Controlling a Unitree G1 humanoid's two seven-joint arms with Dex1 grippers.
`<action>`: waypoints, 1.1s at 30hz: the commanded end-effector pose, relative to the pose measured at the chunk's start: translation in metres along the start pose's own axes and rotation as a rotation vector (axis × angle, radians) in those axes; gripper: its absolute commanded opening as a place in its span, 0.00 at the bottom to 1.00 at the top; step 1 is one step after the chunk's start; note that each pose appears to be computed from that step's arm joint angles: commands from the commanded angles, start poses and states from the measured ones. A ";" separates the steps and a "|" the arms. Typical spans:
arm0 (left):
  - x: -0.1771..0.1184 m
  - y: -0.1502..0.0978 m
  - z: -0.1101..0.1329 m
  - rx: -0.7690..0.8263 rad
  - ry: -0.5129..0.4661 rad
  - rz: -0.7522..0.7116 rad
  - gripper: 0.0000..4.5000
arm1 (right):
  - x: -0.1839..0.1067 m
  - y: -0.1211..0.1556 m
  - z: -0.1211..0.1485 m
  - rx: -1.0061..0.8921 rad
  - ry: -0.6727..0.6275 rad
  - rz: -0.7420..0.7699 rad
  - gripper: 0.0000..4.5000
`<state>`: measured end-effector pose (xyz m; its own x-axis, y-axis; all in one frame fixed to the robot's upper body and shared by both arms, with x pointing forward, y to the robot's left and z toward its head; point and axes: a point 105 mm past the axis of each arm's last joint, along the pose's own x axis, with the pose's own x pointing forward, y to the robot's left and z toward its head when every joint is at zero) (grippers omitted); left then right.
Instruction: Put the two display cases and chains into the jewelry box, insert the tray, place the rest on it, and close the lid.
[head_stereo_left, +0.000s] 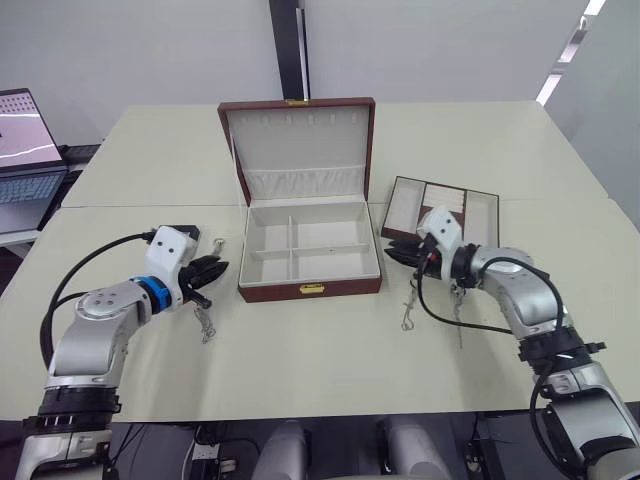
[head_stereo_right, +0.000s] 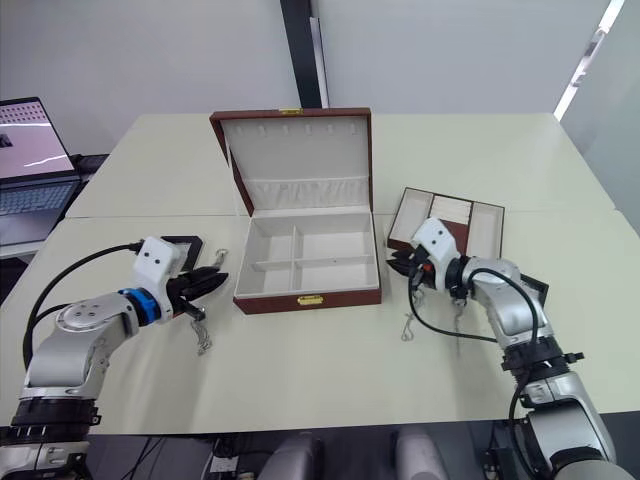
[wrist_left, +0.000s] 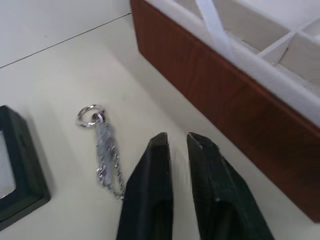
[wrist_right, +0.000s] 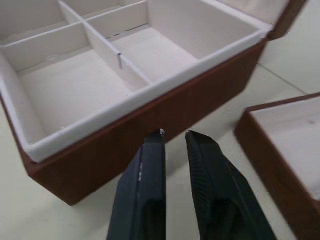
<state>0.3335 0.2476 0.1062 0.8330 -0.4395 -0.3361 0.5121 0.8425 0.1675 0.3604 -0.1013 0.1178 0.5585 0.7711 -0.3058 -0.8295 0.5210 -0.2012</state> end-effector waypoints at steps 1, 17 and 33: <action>0.005 -0.015 0.014 0.033 -0.036 -0.059 0.00 | 0.005 0.005 0.020 -0.049 -0.055 0.026 0.01; 0.006 -0.048 0.002 0.019 0.002 -0.188 0.00 | -0.007 0.038 0.015 0.009 -0.057 0.146 0.01; 0.000 -0.052 -0.009 0.002 0.035 -0.206 0.00 | -0.013 0.036 0.008 0.030 -0.040 0.109 0.01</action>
<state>0.3112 0.2252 0.0854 0.7521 -0.5155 -0.4107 0.6023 0.7906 0.1106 0.3296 -0.1021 0.1112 0.5002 0.7996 -0.3324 -0.8635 0.4890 -0.1232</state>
